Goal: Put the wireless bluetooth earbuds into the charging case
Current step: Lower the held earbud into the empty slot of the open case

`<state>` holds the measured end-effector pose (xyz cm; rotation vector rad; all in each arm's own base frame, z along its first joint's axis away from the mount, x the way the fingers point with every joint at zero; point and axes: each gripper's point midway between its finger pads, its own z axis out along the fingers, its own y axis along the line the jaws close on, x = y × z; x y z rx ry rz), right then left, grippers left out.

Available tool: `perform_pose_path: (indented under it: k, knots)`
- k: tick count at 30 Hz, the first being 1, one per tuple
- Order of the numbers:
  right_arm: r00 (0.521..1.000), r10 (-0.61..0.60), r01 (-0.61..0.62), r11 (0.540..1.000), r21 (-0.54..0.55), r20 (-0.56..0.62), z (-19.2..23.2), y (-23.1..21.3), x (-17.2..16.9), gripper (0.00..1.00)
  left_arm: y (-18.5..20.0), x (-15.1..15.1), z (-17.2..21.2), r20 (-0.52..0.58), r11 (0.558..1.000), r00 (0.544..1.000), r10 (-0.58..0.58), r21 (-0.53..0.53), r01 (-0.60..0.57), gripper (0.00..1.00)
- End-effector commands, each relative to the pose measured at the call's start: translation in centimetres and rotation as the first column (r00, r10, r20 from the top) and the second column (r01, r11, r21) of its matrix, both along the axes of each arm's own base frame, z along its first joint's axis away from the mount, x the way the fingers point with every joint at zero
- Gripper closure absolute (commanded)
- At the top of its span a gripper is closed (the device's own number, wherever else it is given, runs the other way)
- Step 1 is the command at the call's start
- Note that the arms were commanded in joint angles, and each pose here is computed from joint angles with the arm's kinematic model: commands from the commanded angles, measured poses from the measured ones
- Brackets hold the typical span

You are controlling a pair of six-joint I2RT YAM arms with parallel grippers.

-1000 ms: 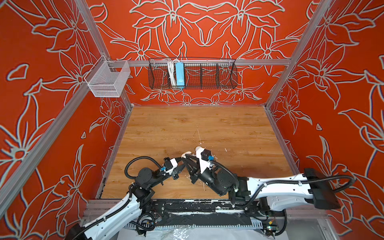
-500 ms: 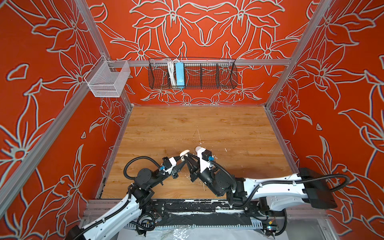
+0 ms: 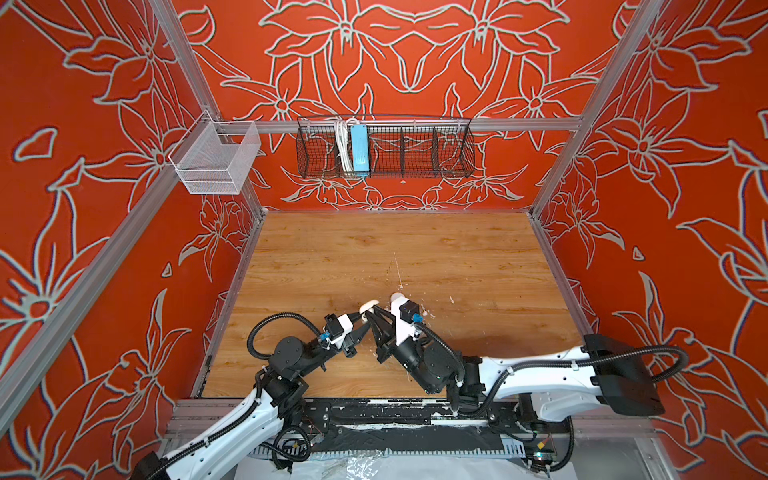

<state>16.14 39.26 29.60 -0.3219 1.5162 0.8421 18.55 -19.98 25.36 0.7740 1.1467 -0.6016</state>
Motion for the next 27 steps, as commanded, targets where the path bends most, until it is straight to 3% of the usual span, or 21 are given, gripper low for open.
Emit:
perform_pose_path:
  k: [1,27]
  knots:
    - [1.0,-0.009,0.009,0.999,0.045,-0.004,0.6,0.3,0.0,0.88,0.1,-0.4,0.8,0.029,1.0,1.0,-0.005,-0.023,0.005,1.0]
    - [0.998,-0.001,0.005,0.998,0.061,-0.062,-1.7,1.0,0.1,0.9,0.5,-0.3,1.0,0.021,0.999,1.0,0.018,-0.038,-0.017,1.0]
